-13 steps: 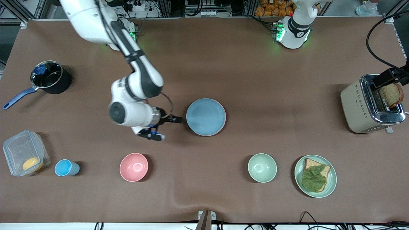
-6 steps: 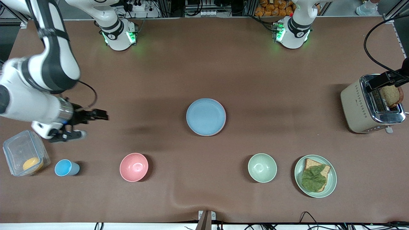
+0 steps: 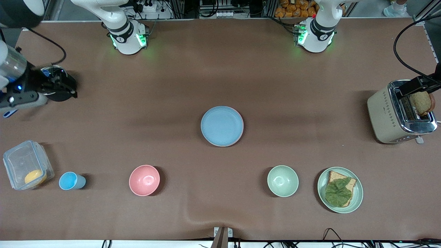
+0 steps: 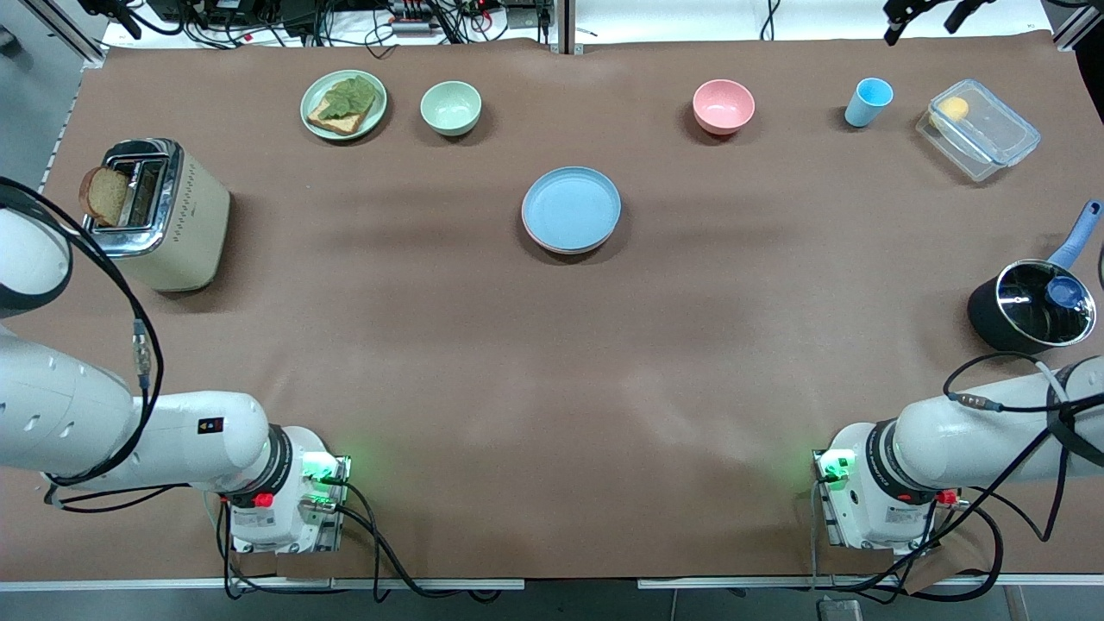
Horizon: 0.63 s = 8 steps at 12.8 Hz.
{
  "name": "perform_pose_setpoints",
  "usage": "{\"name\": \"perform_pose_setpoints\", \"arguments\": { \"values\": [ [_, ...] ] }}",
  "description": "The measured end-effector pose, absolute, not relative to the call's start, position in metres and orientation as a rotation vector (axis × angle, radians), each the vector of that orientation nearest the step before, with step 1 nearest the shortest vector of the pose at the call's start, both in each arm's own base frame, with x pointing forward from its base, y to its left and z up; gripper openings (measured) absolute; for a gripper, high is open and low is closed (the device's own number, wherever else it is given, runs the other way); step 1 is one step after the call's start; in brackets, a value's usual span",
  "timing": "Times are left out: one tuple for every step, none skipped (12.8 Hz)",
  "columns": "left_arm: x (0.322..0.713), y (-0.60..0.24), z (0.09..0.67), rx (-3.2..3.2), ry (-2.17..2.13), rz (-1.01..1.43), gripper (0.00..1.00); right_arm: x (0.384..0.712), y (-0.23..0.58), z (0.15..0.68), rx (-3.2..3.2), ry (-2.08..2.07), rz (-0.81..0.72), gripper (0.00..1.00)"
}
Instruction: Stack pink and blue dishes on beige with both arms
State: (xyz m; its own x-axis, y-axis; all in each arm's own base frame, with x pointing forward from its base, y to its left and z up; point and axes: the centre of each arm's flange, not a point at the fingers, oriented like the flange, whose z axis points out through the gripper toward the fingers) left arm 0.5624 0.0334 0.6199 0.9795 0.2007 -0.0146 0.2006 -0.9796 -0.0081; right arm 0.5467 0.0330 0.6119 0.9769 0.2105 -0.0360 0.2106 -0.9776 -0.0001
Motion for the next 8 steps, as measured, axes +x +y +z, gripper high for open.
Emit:
{"name": "perform_pose_setpoints", "arguments": {
  "values": [
    [0.562, 0.033, 0.620, -3.119, -0.316, 0.024, 1.00, 0.543, 0.035, 0.620, 3.118, 0.338, -0.057, 1.00],
    [0.562, 0.033, 0.620, -3.119, -0.316, 0.024, 1.00, 0.541, 0.035, 0.627, 3.117, 0.340, -0.065, 1.00],
    [0.562, 0.033, 0.620, -3.119, -0.316, 0.025, 1.00, 0.540, 0.034, 0.630, 3.114, 0.347, -0.073, 1.00],
    [0.562, 0.033, 0.620, -3.119, -0.316, 0.028, 1.00, 0.540, 0.030, 0.631, 3.109, 0.367, -0.076, 1.00],
    [0.562, 0.033, 0.619, -3.119, -0.314, 0.030, 1.00, 0.540, 0.023, 0.631, 3.106, 0.380, -0.077, 1.00],
    [0.562, 0.032, 0.619, -3.119, -0.312, 0.032, 1.00, 0.541, 0.017, 0.630, 3.107, 0.381, -0.079, 1.00],
    [0.562, 0.031, 0.619, -3.119, -0.310, 0.032, 1.00, 0.541, 0.014, 0.630, 3.108, 0.376, -0.081, 1.00],
    [0.562, 0.031, 0.619, -3.119, -0.309, 0.033, 1.00, 0.542, 0.013, 0.629, 3.108, 0.377, -0.082, 1.00]
  ]
}}
